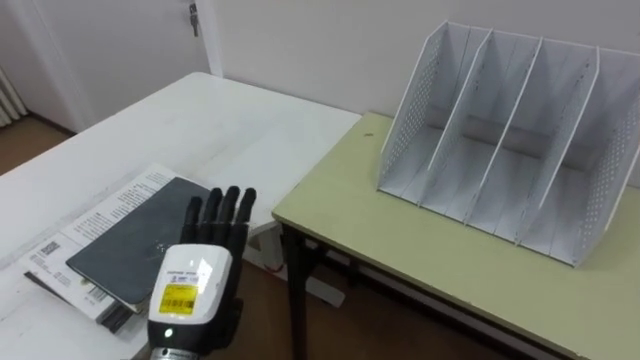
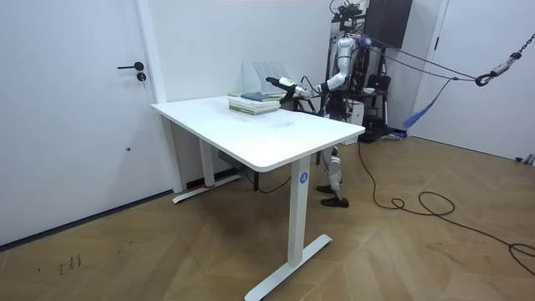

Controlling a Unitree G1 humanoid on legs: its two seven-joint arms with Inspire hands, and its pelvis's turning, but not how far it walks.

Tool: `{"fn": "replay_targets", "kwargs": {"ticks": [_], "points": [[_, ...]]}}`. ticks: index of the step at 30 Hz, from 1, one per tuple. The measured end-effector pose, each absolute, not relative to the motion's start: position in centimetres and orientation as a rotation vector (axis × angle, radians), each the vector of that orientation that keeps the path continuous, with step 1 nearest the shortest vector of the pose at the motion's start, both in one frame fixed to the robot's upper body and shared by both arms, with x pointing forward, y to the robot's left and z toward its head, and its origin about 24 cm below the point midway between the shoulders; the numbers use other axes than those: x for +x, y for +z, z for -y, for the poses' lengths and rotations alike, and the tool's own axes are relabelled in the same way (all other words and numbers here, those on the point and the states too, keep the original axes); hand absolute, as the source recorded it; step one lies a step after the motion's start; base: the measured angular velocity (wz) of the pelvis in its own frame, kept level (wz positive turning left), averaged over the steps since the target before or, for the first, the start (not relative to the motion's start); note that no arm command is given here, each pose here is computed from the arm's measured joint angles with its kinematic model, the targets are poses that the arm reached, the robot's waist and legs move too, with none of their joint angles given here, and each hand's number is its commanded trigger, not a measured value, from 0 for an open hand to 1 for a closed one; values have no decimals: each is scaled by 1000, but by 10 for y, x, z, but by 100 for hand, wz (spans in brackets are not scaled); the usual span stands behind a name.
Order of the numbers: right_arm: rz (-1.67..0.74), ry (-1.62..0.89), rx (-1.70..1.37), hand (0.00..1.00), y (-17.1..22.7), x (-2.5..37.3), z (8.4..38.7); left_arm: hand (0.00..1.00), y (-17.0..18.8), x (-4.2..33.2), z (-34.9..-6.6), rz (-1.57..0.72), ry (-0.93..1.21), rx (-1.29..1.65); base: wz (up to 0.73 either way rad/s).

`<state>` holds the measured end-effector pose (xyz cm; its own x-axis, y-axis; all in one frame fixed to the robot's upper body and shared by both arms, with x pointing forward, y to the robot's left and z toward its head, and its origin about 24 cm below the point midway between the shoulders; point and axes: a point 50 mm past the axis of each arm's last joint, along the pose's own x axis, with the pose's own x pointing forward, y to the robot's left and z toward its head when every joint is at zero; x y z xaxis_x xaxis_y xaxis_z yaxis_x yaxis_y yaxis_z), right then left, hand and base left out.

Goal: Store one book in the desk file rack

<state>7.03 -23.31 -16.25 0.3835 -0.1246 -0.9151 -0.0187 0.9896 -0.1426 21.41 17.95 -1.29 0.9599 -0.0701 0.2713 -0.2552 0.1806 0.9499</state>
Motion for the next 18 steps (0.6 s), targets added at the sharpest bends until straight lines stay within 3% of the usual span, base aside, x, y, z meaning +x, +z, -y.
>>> {"fn": "replay_targets", "kwargs": {"ticks": [10, 18], "points": [[-1177, -70, -140, 0, -162, 71, 234, 0, -10, 215, -187, 271, 181, 1391, 0], [-1195, -75, -126, 0, -163, 70, 235, 0, -4, 216, -210, 213, 291, 1393, -2]]}}
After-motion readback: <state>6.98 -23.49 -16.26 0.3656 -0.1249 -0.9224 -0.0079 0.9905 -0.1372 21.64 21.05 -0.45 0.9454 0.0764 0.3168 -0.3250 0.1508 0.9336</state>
